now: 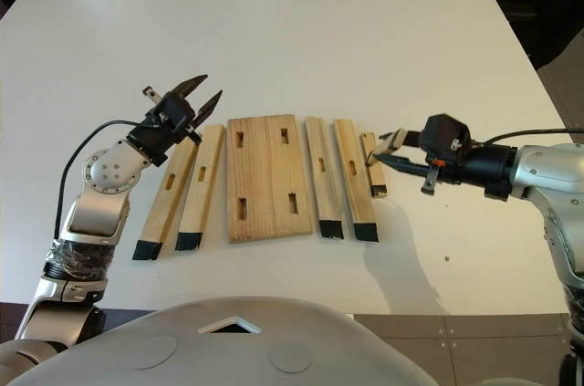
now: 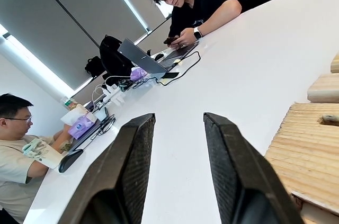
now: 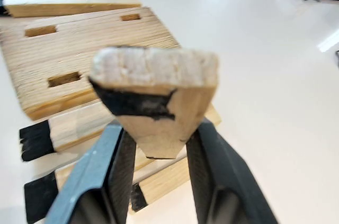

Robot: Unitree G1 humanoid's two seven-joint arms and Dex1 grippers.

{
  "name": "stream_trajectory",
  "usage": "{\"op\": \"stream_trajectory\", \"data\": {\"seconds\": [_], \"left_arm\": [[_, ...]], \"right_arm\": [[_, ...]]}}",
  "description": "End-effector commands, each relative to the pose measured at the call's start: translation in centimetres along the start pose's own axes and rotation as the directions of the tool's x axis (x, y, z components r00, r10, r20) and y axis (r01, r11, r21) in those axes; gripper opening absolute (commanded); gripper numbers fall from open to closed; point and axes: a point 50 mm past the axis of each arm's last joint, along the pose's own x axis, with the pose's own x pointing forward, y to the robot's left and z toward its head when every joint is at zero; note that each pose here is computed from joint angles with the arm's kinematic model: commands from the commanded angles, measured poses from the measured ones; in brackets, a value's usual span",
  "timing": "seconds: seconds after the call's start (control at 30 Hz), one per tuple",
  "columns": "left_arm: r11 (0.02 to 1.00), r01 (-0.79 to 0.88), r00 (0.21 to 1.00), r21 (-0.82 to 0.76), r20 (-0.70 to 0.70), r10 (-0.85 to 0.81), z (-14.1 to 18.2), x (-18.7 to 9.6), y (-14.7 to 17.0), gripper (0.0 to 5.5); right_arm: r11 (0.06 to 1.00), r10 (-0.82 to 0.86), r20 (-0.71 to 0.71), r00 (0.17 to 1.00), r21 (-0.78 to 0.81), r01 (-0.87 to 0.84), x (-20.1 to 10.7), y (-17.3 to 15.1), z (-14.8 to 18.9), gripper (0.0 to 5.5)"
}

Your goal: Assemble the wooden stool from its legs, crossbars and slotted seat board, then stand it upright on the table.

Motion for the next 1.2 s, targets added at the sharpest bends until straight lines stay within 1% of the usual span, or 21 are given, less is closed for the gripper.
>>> {"op": "stream_trajectory", "data": {"seconds": [0.03,0.23,0.33,0.6,0.93,1.2], "left_arm": [[0.999,-0.007,1.0,0.032,0.02,0.006,0.4,0.4,0.0,1.69],[0.999,0.006,0.999,0.043,0.032,-0.008,0.6,0.6,-0.2,1.69],[0.999,0.016,0.999,0.046,0.034,-0.017,0.7,0.6,-0.4,1.69],[0.998,0.036,0.998,0.054,0.042,-0.039,0.9,0.6,-0.4,1.69],[0.996,0.058,0.997,0.066,0.05,-0.062,1.0,0.7,-0.3,1.69],[0.995,0.071,0.996,0.073,0.057,-0.075,1.2,0.8,-0.3,1.69]], "right_arm": [[0.996,0.066,-0.015,0.998,-0.058,-0.067,0.4,0.2,0.1,1.28],[0.995,0.061,-0.002,0.998,-0.079,-0.061,1.4,-0.3,-0.4,1.28],[0.995,0.051,-0.013,0.999,-0.088,-0.052,1.6,-0.6,-1.2,1.28],[0.993,0.044,-0.024,0.999,-0.111,-0.046,2.3,-0.4,-2.5,1.28],[0.988,0.027,0.01,1.0,-0.151,-0.026,2.9,-0.6,-1.9,1.28],[0.989,0.037,0.037,0.999,-0.145,-0.031,3.3,-0.1,-1.8,1.28]]}}
